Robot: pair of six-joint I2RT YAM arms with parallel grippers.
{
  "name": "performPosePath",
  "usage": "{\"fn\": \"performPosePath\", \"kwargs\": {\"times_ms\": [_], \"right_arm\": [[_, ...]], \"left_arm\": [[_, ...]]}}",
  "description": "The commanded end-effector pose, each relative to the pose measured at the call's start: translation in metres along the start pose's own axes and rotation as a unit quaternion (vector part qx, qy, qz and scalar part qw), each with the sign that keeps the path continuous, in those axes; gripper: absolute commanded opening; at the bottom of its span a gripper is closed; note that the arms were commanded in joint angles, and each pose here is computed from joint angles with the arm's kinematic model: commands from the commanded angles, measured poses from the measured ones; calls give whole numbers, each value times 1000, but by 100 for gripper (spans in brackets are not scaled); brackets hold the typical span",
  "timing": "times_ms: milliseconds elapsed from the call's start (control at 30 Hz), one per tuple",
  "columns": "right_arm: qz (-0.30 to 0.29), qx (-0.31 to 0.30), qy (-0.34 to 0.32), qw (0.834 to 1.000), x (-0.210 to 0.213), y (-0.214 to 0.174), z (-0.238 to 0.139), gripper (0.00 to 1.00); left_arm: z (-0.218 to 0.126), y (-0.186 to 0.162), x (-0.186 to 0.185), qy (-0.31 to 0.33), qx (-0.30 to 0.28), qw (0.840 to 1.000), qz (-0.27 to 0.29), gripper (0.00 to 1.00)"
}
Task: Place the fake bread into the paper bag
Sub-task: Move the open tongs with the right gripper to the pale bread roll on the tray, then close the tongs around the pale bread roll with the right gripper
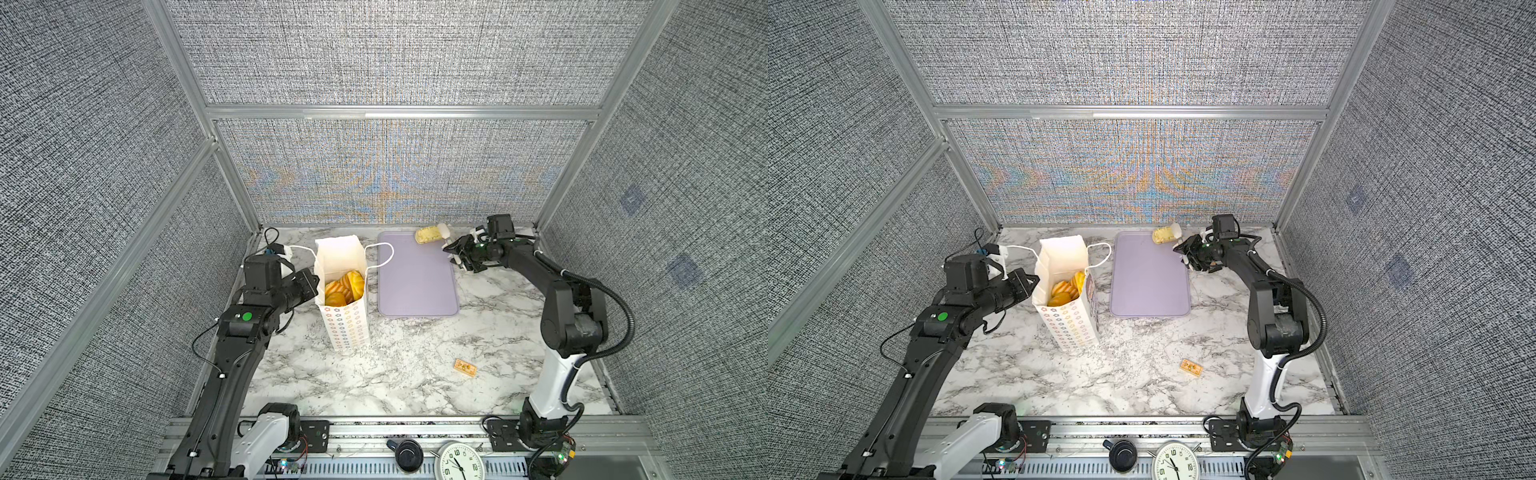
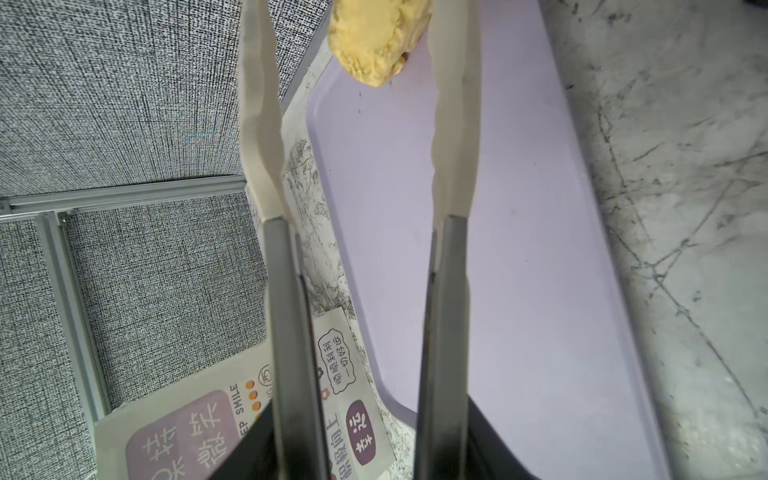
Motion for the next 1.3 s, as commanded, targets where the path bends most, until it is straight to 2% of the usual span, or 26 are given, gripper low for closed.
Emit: {"fn": "performPosePath", "kwargs": {"times_ms": [0,667,800,1267], "right_arm": [[5,10,32,999,7,7,5,51],[35,21,35,999,-8,33,44,46],[53,23,32,998,-13,36,51,45],[60,24,38,997,-17,45,64,45]], "left_arm": [[1,3,-1,-5,-5,1000,8,3],[5,5,0,-1,2,1000,9,3],[6,5,0,1,3,1000,10,3],[7,3,2,5,8,1000,12,3]]}}
Point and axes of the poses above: each gripper's point midway between its finger pads, its own z axis out along the fingers, its own x axis along the line the jaws close on, y = z × x, the point moved 7 cm from there along -z, back along the fingers, and after that the axes turned 11 degrees about z, right-handed, at the moved point
